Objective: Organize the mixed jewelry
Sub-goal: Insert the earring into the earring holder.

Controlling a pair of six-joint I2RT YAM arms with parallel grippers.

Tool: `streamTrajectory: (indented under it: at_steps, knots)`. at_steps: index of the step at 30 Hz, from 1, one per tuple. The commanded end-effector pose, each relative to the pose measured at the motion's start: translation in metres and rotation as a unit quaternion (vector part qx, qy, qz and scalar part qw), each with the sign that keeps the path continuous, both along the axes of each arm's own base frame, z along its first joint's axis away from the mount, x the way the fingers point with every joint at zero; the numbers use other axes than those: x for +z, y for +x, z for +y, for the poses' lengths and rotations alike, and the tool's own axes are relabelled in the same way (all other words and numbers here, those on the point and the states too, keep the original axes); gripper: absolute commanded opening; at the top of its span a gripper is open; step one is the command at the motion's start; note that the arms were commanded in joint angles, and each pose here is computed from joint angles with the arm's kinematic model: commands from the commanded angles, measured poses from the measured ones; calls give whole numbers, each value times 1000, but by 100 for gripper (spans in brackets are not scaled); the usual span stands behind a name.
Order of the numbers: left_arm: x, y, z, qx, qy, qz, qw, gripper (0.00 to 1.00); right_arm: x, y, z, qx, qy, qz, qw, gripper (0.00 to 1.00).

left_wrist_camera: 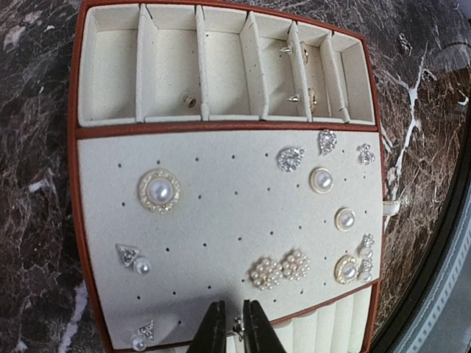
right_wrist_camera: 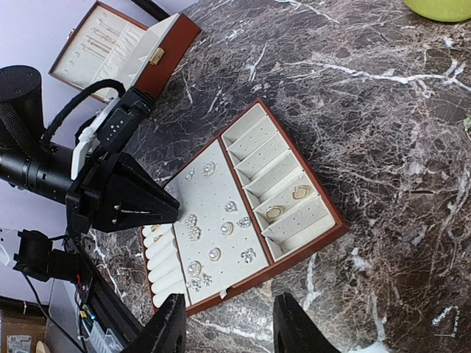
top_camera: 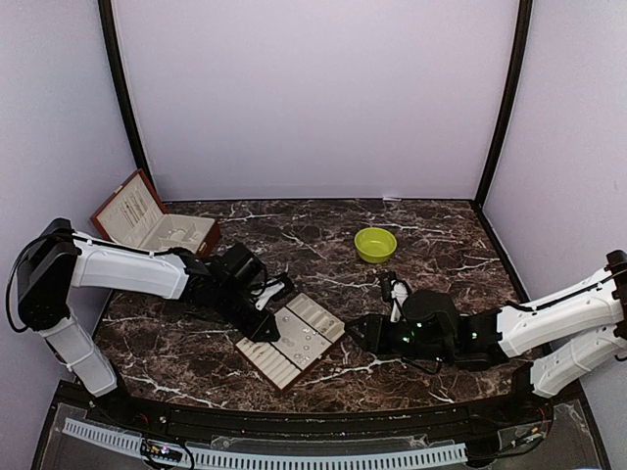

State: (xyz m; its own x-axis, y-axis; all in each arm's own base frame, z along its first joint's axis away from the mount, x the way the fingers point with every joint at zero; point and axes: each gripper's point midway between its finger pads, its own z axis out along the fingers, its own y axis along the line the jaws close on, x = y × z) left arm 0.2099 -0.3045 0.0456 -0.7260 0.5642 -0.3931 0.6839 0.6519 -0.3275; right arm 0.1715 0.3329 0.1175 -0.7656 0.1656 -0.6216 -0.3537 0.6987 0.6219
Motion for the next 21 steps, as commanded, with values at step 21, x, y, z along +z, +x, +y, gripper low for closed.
streamTrajectory:
  at_steps: [21]
  knots:
    - [19,-12,-2,19,-37,33,999,0,-8,2,-1,-10,-17,-1,1000,41]
